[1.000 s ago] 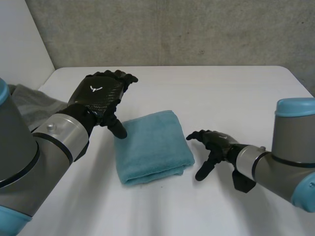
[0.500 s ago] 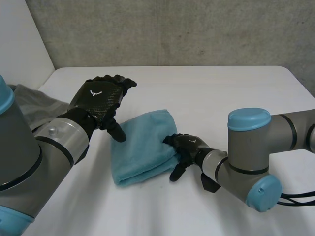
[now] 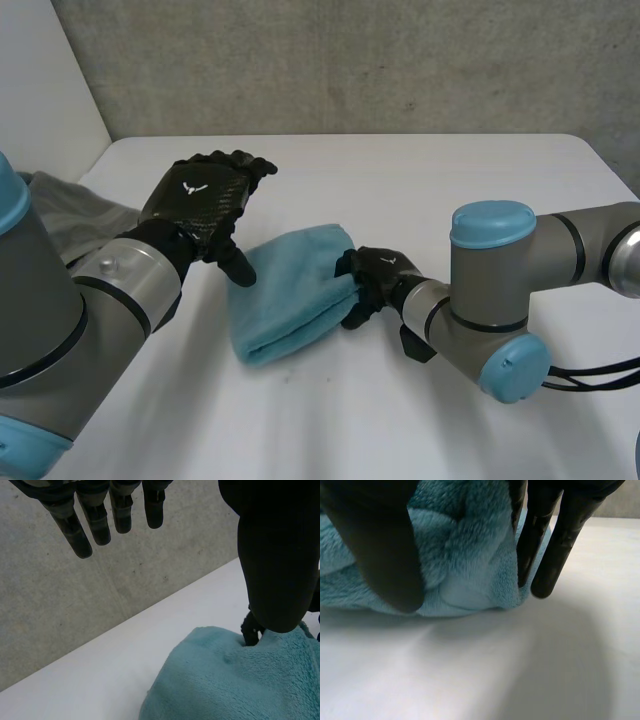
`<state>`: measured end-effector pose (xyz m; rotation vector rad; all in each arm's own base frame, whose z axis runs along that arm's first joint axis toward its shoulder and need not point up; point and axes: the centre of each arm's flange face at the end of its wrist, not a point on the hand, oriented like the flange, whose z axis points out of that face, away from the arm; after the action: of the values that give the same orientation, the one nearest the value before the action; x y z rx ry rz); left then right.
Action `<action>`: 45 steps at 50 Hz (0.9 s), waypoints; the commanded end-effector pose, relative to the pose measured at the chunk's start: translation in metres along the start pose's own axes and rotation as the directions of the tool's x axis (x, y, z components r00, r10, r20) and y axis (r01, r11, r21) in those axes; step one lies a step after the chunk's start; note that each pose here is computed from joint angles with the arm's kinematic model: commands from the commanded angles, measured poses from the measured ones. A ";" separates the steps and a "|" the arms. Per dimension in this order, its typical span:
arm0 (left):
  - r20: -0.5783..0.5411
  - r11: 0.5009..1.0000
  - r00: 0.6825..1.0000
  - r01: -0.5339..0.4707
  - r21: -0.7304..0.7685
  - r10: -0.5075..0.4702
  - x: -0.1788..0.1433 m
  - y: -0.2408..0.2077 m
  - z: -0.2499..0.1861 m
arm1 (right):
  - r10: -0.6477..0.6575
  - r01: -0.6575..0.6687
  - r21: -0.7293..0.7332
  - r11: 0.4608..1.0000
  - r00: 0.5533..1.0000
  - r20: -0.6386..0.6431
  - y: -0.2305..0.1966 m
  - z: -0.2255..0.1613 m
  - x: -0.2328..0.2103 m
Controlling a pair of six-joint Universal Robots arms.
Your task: Fold the laundry.
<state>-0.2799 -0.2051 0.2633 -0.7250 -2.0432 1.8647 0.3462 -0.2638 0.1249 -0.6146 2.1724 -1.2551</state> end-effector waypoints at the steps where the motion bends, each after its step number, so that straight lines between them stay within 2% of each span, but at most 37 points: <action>1: 0.010 1.000 1.000 0.001 -0.004 -0.001 -0.003 0.001 0.001 | 0.006 -0.006 -0.022 1.000 1.000 -0.003 -0.001 -0.004 -0.001; 7: 0.017 1.000 1.000 0.001 -0.008 -0.001 -0.006 0.004 0.002 | 0.014 -0.014 -0.055 0.998 1.000 -0.012 0.001 -0.008 -0.001; 20: 0.019 1.000 1.000 0.001 -0.007 -0.001 -0.006 0.005 0.002 | 0.077 -0.077 -0.027 0.997 0.997 -0.007 -0.007 -0.007 -0.001; 30: 0.021 1.000 1.000 0.001 -0.004 -0.001 -0.006 0.006 0.003 | 0.061 -0.061 -0.019 0.998 0.998 0.009 -0.003 0.014 0.002; 34: 0.027 1.000 1.000 0.002 -0.007 -0.002 -0.008 0.007 0.004 | 0.014 -0.014 0.026 1.000 1.000 0.017 -0.011 0.027 0.004; 38: 0.038 1.000 0.999 0.004 -0.014 -0.004 -0.012 0.009 0.006 | -0.108 0.105 0.108 0.989 0.994 0.018 -0.030 0.045 0.006; 42: 0.048 1.000 0.999 0.006 -0.018 -0.005 -0.015 0.011 0.007 | -0.225 0.223 0.228 0.948 0.974 -0.018 -0.059 0.065 0.014; 44: 0.050 1.000 0.999 0.008 -0.025 -0.007 -0.016 0.012 0.008 | -0.244 0.245 0.264 0.933 0.969 -0.037 -0.068 0.071 0.020; 45: 0.052 1.000 0.999 0.008 -0.027 -0.007 -0.017 0.013 0.009 | -0.243 0.254 0.303 0.919 0.967 -0.073 -0.079 0.079 0.037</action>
<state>-0.2707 -0.2171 0.2544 -0.6908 -2.0856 1.8780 0.3803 -0.3229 0.1368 -0.7395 2.0164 -1.4801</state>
